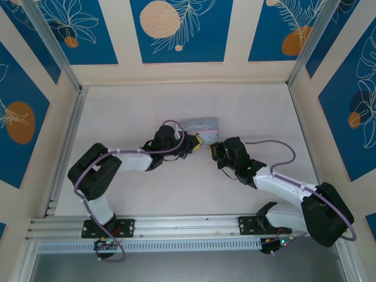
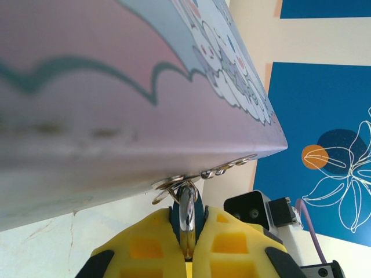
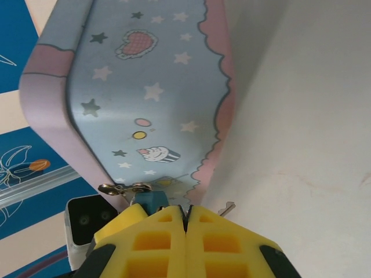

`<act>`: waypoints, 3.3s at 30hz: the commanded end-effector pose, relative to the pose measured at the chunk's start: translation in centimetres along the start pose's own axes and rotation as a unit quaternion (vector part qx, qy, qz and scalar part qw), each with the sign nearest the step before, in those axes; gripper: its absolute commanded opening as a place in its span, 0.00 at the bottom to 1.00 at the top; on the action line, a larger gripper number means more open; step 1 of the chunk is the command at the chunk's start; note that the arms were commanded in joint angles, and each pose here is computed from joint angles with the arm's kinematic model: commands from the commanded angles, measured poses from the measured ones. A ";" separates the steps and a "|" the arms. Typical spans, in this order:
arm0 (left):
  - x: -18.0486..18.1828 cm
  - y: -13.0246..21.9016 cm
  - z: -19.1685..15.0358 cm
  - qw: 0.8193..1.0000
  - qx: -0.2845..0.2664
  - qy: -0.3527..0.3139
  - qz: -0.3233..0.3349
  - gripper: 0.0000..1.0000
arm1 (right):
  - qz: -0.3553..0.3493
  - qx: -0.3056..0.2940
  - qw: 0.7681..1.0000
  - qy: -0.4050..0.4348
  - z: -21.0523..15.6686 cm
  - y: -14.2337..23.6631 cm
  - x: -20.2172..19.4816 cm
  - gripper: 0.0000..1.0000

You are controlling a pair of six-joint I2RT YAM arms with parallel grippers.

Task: Unlock a padlock with a key

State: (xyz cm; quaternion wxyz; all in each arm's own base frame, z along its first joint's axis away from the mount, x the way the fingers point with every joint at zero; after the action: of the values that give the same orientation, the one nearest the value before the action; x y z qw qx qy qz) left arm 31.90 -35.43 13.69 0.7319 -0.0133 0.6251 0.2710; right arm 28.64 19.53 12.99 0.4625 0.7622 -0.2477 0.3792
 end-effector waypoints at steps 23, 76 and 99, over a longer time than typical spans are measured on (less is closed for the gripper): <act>-1.7 0.8 1.0 1.000 -0.019 -0.009 -0.021 0.00 | 0.007 -0.005 1.000 -0.002 -0.5 0.4 0.4 0.00; -1.9 0.7 0.8 1.000 -0.018 -0.007 -0.025 0.00 | 0.038 0.020 0.999 0.002 -1.5 -1.3 2.8 0.00; -2.5 0.2 0.1 0.999 -0.013 -0.003 -0.041 0.00 | 0.100 0.089 0.989 -0.057 -2.2 -3.4 2.9 0.00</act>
State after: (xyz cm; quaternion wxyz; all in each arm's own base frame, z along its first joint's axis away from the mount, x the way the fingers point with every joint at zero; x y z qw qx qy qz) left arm 33.38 -34.53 13.76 0.7194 -0.0438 0.6203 0.3096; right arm 31.44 21.87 12.17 0.3860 0.7832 -0.2941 0.3887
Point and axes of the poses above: each hand's point on the last joint's axis, 136 mm out from that joint toward the fingers, its own y axis back along the fingers, its own x axis along the line the jaws close on, z = x × y, the point moved 1 cm from there along y, back along the fingers, and after that the axes turned 12 degrees about -y, right-handed, at the moved point
